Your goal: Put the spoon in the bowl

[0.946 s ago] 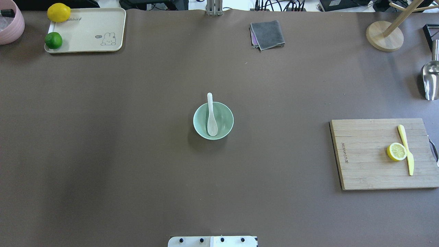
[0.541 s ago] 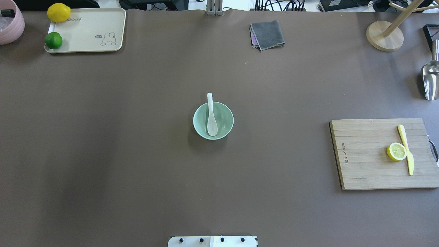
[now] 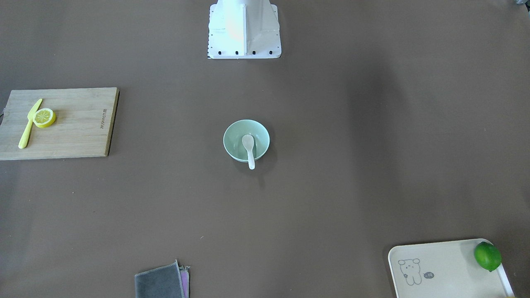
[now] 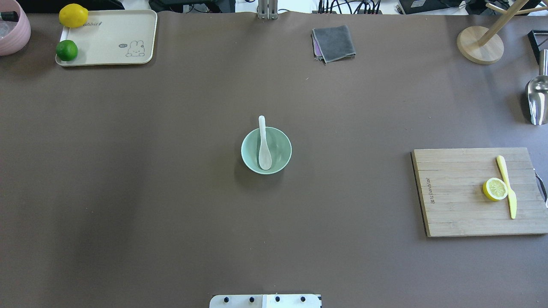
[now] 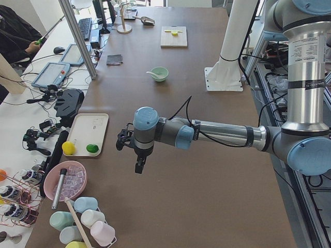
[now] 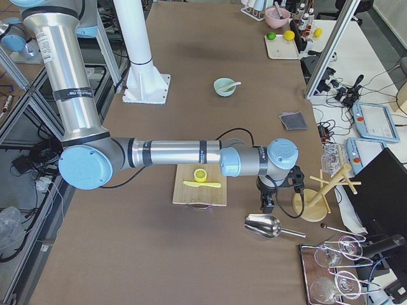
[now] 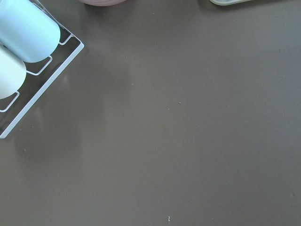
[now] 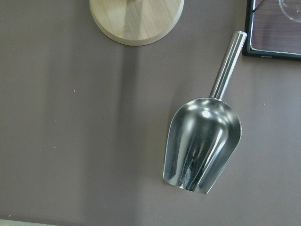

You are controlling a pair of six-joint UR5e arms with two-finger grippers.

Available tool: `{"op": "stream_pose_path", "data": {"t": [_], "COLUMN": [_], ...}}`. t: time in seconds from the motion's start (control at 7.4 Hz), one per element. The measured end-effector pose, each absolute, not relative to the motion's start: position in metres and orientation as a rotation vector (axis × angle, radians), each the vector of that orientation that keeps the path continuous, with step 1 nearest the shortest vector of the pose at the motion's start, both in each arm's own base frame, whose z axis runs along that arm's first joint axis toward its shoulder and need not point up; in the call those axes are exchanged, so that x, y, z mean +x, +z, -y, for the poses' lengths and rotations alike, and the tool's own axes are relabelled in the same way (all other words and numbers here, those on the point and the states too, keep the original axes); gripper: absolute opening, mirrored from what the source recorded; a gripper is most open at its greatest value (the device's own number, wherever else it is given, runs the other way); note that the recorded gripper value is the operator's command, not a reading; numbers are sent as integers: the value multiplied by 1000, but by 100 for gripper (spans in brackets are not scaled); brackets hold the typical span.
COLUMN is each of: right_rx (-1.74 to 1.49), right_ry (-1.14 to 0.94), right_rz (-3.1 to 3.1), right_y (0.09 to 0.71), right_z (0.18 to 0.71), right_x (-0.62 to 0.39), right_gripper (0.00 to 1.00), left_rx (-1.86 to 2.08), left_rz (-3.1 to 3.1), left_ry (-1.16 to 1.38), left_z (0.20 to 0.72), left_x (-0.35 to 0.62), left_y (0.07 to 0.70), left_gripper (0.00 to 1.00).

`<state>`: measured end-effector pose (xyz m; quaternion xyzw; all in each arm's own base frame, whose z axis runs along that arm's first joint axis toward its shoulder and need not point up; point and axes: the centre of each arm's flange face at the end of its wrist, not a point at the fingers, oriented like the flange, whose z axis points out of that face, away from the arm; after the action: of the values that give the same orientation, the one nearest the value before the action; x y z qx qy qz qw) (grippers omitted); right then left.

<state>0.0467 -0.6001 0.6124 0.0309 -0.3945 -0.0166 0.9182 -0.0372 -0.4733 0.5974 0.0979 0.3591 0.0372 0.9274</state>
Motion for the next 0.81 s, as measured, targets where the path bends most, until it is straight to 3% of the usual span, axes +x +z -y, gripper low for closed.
{"op": "stream_pose_path", "data": {"t": [0.81], "right_rx": [46], "right_ry": [-10], "right_rz": [809], "right_y": [618], "right_z": [596], "right_x": [47], "right_gripper": [100], "left_rx": [198], "left_rz": [-734], "left_ry": [76], "left_z": [474], "left_x": [-37], "left_y": [599], "left_gripper": [98]}}
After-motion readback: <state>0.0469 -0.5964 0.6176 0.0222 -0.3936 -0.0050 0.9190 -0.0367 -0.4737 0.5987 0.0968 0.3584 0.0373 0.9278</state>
